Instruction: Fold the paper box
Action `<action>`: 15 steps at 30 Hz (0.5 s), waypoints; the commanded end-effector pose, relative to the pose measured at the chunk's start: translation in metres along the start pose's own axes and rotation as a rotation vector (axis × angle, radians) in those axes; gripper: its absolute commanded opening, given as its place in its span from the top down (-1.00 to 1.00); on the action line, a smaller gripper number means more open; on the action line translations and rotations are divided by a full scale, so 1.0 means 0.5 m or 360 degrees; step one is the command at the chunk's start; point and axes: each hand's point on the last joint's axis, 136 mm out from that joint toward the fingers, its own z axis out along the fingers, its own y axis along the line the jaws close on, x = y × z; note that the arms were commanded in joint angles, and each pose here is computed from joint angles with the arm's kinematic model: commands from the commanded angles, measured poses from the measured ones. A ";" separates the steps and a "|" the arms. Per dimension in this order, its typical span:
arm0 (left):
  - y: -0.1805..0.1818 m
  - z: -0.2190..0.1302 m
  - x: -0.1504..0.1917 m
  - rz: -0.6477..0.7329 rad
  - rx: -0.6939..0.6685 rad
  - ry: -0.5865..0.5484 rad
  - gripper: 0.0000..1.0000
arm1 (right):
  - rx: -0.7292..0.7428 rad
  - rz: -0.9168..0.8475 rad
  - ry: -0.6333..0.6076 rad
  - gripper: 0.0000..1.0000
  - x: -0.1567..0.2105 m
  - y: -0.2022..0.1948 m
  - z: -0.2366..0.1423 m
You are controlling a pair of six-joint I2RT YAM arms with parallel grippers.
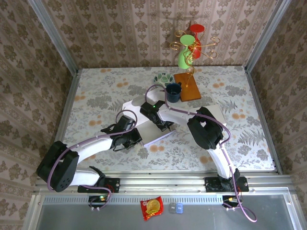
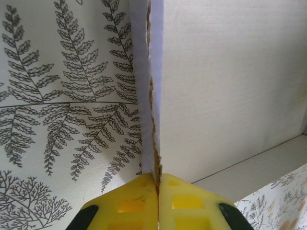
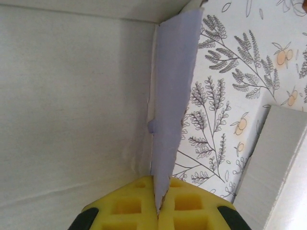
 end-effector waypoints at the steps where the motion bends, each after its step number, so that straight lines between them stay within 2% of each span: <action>1: -0.019 0.006 -0.014 0.0042 0.0039 -0.0019 0.85 | -0.0251 0.0035 0.0010 1.00 0.011 0.077 -0.013; 5: -0.019 0.007 -0.013 0.0046 0.0040 -0.0017 0.85 | -0.0317 0.0088 0.0024 0.95 0.013 0.082 -0.013; 15: -0.016 -0.002 -0.014 0.0074 0.0012 -0.0014 0.85 | -0.0554 0.0343 -0.0084 0.46 -0.011 0.025 -0.061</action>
